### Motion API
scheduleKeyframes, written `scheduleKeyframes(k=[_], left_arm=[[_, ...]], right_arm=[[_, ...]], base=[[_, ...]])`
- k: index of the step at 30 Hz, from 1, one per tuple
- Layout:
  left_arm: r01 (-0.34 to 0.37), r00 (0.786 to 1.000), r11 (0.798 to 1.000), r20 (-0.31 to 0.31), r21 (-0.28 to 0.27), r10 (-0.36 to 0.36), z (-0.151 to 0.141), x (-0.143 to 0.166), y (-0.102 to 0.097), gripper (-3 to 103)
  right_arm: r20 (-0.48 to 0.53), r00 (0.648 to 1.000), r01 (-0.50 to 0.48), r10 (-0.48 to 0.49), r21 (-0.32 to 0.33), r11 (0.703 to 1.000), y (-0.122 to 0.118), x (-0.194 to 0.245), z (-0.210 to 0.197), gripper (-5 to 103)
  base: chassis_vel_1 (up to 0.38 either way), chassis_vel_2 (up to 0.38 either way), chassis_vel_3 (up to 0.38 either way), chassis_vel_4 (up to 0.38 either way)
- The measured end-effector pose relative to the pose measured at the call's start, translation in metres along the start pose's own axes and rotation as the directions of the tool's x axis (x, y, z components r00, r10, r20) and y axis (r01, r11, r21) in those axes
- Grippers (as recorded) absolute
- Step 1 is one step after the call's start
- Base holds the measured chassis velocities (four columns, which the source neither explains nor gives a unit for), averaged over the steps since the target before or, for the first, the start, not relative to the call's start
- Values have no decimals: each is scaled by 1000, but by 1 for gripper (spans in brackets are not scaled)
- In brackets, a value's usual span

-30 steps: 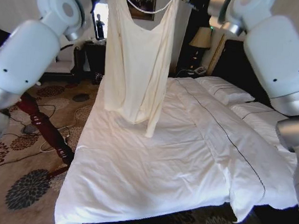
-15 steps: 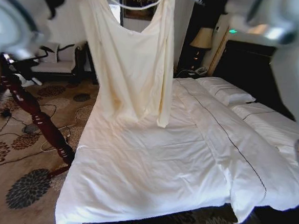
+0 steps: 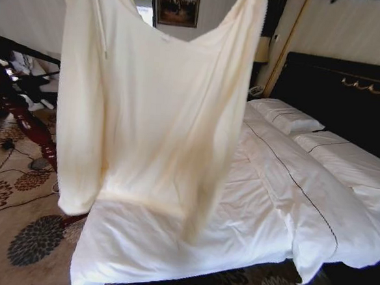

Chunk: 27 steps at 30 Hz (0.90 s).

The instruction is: Pick up the clothes from the bed and hang them on the clothes hanger.

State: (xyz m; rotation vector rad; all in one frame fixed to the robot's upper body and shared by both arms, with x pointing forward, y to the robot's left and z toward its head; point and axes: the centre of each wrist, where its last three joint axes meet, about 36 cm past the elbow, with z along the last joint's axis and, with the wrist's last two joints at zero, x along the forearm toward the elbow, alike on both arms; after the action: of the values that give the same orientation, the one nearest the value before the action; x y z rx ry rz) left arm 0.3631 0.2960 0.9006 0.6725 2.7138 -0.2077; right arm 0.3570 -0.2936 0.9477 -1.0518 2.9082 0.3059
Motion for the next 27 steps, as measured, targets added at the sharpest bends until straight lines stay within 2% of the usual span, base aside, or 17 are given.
scheduleKeyframes(k=[2, 3, 4, 6, 8, 9, 10, 13, 14, 15, 16, 18, 19, 22, 24, 27], left_arm=[[3, 1000, 1000, -29, 9, -3, 18, -7, -4, 0], [20, 996, 1000, -85, 1, -20, 55, -11, -9, 0], [20, 996, 1000, -85, 1, -20, 55, -11, -9, 0], [51, 987, 999, -152, 0, -51, 94, -10, -11, 0], [85, 973, 996, -216, 2, -83, 132, -9, -8, 0], [118, 956, 993, -273, 15, -109, 165, -10, -5, 0], [118, 956, 993, -273, 15, -109, 165, -10, -5, 0], [196, 915, 980, -366, 30, -171, 234, -22, 6, 0], [196, 915, 980, -366, 30, -171, 234, -22, 6, 0], [214, 901, 976, -393, 32, -184, 259, -27, 10, 0], [218, 896, 975, -404, 34, -186, 269, -30, 11, 0], [248, 871, 968, -447, 41, -204, 317, -42, 16, 0], [248, 871, 968, -447, 41, -204, 317, -42, 16, 0], [274, 852, 961, -475, 45, -221, 356, -51, 20, 0], [311, 834, 950, -487, 30, -257, 387, -57, 29, 0], [330, 825, 944, -492, 21, -278, 399, -61, 36, 0]], right_arm=[[-15, 1000, -12, 12, -11, 1000, -4, -5, 9, 0], [-55, 998, -41, 40, -28, 999, -13, -16, 32, 0], [-55, 998, -41, 40, -28, 999, -13, -16, 32, 0], [-97, 992, -84, 79, -43, 996, -26, -28, 59, 0], [-150, 981, -134, 124, -62, 989, -44, -42, 91, 0], [-195, 967, -181, 162, -81, 980, -62, -56, 119, 0], [-195, 967, -181, 162, -81, 980, -62, -56, 119, 0], [-262, 939, -260, 225, -106, 960, -94, -84, 173, 0], [-262, 939, -260, 225, -106, 960, -94, -84, 173, 0], [-280, 928, -286, 246, -110, 952, -106, -95, 192, 0], [-284, 925, -293, 252, -111, 950, -110, -99, 198, 0], [-318, 900, -349, 298, -115, 930, -133, -121, 236, 0], [-318, 900, -349, 298, -115, 930, -133, -121, 236, 0], [-365, 867, -397, 340, -91, 913, -150, -137, 278, 0], [-397, 835, -437, 381, -57, 898, -163, -149, 320, 0], [-405, 822, -458, 399, -56, 887, -171, -157, 339, 0]], base=[[0, 0, 0, 0], [0, 0, 0, 0], [0, 0, 0, 0], [0, 0, 0, 0], [0, 0, 0, 0], [0, 0, 0, 0], [0, 0, 0, 0], [0, 0, 0, 0], [0, 0, 0, 0], [0, 0, 0, 0], [0, 0, 0, 0], [0, 0, 0, 0], [0, 0, 0, 0], [0, 0, 0, 0], [0, 0, 0, 0], [0, 0, 0, 0]])
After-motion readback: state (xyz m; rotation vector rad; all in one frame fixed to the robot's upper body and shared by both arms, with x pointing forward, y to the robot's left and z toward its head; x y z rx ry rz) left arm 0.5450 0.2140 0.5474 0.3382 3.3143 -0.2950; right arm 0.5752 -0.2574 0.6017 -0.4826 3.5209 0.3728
